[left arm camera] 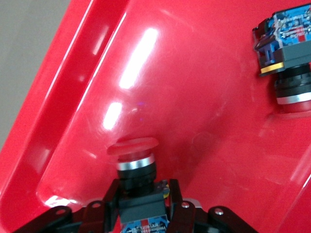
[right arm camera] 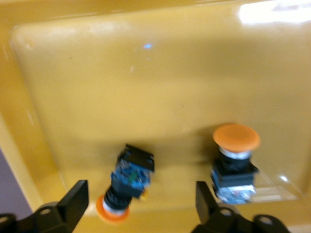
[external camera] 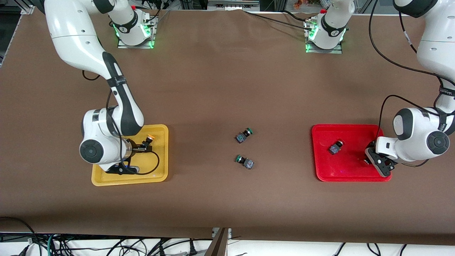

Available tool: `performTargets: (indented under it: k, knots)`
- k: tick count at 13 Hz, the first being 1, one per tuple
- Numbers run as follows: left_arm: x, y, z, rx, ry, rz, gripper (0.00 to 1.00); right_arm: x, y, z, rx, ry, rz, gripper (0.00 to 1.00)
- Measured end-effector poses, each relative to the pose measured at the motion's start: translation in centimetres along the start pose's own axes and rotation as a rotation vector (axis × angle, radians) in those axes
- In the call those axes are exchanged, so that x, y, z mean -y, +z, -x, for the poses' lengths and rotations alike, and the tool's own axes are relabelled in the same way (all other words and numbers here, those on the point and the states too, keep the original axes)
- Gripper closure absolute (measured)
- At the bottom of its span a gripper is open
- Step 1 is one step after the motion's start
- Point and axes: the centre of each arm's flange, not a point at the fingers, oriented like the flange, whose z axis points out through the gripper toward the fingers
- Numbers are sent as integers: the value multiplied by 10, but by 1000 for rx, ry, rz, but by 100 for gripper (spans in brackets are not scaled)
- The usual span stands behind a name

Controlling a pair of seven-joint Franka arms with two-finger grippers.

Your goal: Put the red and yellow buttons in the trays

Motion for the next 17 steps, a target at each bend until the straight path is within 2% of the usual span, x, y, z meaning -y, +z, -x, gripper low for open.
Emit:
performTargets:
  k: [2, 5, 8, 11, 14, 17]
  knots:
    - [-3, -6, -15, -10, 20, -7, 32, -21, -37, 10, 19, -52, -7, 0]
    - [-5, -32, -26, -8, 35, -10, 1, -67, -97, 36, 58, -62, -10, 0]
    - [-34, -104, -53, 65, -27, 76, 0, -90, -154, 67, 60, -101, 38, 0]
    - [-83, -193, -87, 134, -159, 97, 0, -92, -228, 115, 26, -108, 29, 0]
    - [-146, -283, -127, 159, -322, 30, 0, -81, -289, 172, -14, -141, 16, 0]
    - [-223, -351, -166, 204, -486, -35, 0, -82, -321, 209, -46, -152, 23, 0]
